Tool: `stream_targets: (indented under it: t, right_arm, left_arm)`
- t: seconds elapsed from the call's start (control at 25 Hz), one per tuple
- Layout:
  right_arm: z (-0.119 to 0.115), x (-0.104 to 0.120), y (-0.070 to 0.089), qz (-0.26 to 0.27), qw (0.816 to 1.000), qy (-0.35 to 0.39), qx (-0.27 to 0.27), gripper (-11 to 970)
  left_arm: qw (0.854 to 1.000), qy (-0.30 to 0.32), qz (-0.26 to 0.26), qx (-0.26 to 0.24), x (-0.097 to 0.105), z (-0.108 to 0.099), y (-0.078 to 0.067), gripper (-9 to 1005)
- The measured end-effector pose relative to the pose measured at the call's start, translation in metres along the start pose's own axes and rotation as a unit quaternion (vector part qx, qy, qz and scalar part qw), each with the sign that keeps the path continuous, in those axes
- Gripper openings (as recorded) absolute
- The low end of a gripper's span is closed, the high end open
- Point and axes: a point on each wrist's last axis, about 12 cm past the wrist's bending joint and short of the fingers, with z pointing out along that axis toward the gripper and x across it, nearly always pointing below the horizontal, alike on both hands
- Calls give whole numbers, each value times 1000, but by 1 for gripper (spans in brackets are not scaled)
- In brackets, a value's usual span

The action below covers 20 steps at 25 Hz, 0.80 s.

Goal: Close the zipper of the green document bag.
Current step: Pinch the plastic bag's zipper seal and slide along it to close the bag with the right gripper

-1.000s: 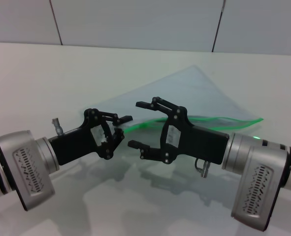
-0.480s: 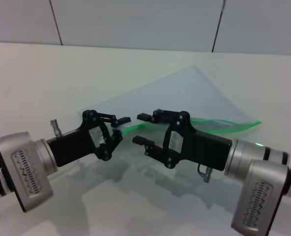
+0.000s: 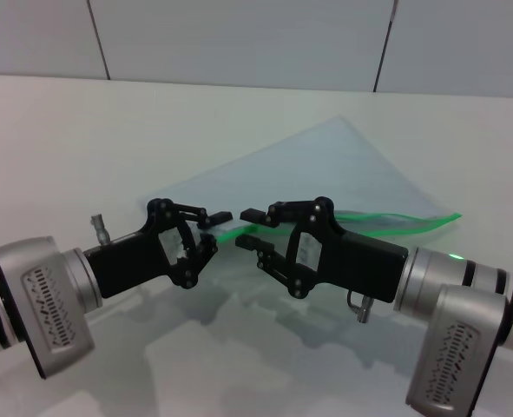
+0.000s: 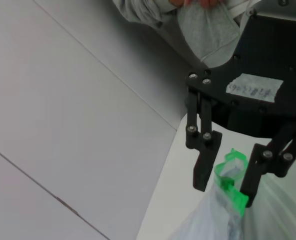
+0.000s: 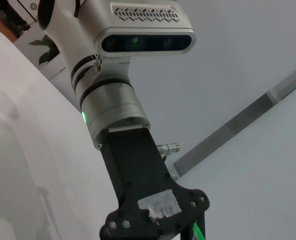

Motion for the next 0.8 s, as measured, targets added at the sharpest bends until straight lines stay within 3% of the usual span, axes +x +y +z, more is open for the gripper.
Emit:
stream_targets:
  t: [0.44,0.8]
  right_arm:
    - [4,1,2,3,1000,12,-9,255]
    - [5,-1,3,2,1000,8,-13,133]
  left_arm:
    - [1000,4,1,7,1,0,-2,44]
    - [1000,4,1,7,1,0,-2,42]
